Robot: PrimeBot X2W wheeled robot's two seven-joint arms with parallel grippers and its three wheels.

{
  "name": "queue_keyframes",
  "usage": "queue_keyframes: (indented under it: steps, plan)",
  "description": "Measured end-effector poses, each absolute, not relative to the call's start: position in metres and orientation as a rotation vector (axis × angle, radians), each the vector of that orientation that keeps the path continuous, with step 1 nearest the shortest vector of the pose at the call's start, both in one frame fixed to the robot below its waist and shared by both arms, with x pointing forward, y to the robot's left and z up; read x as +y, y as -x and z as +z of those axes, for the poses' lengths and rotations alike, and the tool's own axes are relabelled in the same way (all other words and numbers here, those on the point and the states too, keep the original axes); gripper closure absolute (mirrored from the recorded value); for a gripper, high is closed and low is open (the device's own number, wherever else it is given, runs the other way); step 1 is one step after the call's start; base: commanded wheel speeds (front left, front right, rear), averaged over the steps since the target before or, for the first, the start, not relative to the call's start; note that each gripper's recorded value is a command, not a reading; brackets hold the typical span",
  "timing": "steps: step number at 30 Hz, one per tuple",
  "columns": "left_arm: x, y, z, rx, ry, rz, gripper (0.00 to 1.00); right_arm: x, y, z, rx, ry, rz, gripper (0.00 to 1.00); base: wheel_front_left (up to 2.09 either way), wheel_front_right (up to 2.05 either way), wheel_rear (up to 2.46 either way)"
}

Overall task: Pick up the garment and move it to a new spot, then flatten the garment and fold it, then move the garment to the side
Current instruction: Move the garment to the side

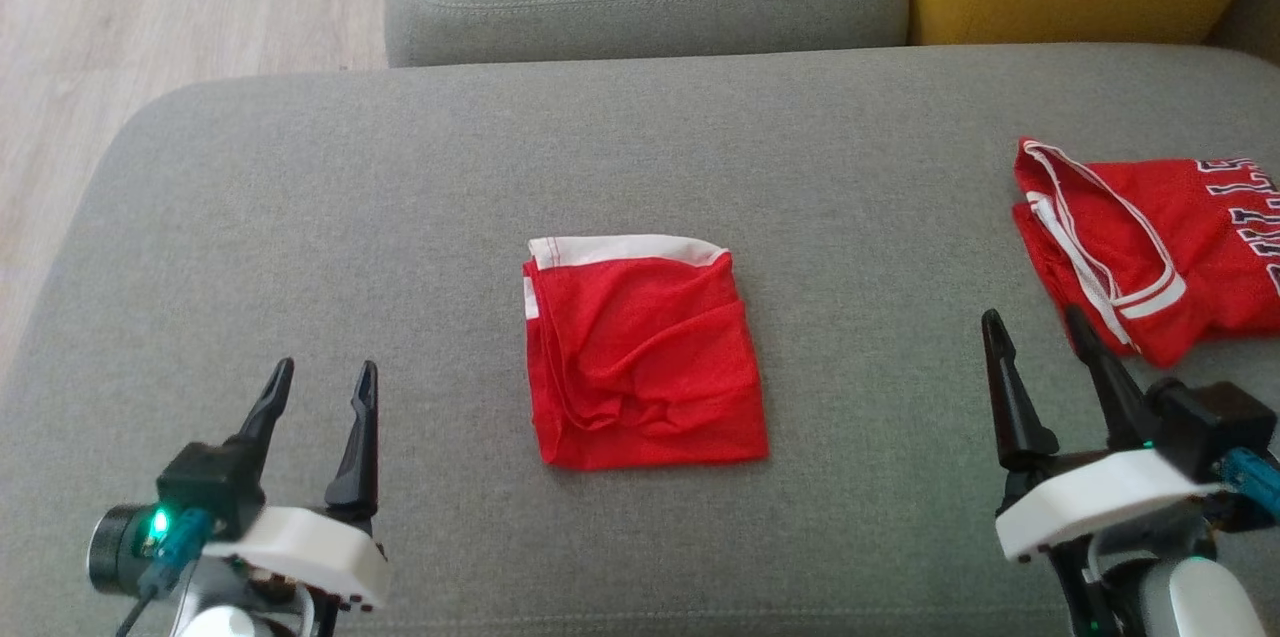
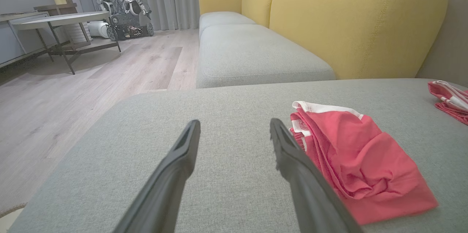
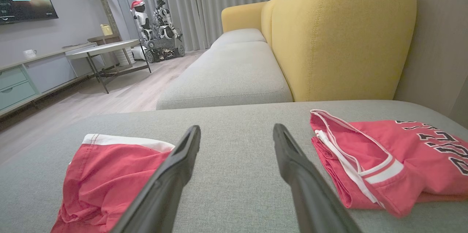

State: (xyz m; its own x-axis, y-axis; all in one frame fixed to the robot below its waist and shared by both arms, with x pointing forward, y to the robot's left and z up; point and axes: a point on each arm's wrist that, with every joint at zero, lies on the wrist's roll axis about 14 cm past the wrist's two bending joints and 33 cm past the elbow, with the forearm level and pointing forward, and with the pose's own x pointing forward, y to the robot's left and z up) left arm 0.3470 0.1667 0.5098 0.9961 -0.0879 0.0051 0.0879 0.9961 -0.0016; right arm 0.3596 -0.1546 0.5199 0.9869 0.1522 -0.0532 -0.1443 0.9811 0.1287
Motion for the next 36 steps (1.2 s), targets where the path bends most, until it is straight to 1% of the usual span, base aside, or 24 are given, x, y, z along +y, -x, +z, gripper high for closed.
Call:
queue_keyframes:
  steps: [17, 23, 30, 33, 34, 36]
  plan:
    - [0.166, -0.347, 0.507, 0.006, 0.011, -0.090, 0.00, -0.154, -0.362, 0.515, 0.084, -0.111, 0.150, 0.00, 0.00, 0.00, 0.00]
    - [0.167, -0.356, 0.507, 0.007, 0.012, -0.087, 0.00, -0.148, -0.372, 0.505, 0.115, -0.111, 0.166, 0.00, 0.00, 0.00, 0.00]
    - [0.164, -0.377, 0.512, -0.021, 0.019, -0.105, 0.00, -0.114, -0.409, 0.484, 0.182, -0.072, 0.273, 0.00, 0.00, 0.00, 0.00]
    - [0.164, -0.387, 0.513, -0.029, 0.027, -0.104, 0.00, -0.094, -0.422, 0.462, 0.244, -0.063, 0.330, 0.00, 0.00, 0.00, 0.00]
    - [0.166, -0.393, 0.513, -0.036, 0.035, -0.092, 0.00, -0.077, -0.427, 0.445, 0.291, -0.059, 0.376, 0.00, 0.00, 0.00, 0.00]
    - [0.167, -0.395, 0.512, -0.038, 0.038, -0.088, 0.00, -0.069, -0.429, 0.436, 0.317, -0.057, 0.399, 0.00, 0.00, 0.00, 0.00]
